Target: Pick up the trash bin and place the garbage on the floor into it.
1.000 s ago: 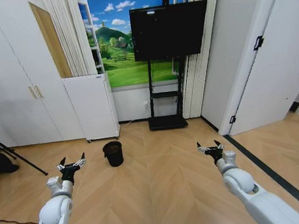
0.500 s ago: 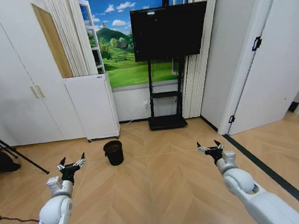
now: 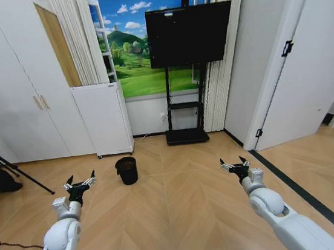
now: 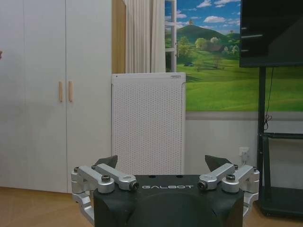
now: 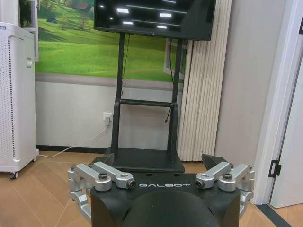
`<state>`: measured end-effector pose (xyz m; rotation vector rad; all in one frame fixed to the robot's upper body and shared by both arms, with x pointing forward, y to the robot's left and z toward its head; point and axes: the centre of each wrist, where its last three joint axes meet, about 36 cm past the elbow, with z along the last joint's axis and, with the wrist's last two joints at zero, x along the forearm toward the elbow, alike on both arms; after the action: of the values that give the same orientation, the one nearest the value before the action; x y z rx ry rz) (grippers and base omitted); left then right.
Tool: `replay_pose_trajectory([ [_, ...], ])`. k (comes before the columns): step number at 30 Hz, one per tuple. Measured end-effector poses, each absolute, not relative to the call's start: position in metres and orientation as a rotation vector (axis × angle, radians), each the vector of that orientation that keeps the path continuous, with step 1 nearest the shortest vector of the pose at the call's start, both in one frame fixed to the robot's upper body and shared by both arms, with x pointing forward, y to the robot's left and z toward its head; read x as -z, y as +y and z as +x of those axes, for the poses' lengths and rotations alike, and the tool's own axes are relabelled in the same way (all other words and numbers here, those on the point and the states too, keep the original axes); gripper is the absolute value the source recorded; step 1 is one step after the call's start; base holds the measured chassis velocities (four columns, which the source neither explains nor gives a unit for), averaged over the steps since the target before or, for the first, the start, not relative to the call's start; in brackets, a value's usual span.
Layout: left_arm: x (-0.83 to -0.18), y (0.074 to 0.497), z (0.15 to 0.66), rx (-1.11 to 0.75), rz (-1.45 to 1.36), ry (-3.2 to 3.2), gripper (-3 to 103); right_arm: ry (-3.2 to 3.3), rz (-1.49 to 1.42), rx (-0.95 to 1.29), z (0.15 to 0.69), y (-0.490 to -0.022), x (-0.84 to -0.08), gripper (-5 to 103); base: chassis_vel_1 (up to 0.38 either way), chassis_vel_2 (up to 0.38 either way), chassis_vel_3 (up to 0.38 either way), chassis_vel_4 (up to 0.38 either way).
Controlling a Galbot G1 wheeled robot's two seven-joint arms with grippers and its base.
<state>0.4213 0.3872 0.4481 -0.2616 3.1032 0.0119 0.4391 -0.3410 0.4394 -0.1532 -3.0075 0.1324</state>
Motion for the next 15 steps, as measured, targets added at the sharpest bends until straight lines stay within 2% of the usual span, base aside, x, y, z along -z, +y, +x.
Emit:
replay_pose_trajectory([
  [15, -0.4481, 0.3872, 0.4213, -0.012, -0.261, 3.103, 100, -3.008, -0.153, -0.132, 0.4391, -0.341, -0.4394, 100, 0.0, 0.0, 0.0, 0.0],
])
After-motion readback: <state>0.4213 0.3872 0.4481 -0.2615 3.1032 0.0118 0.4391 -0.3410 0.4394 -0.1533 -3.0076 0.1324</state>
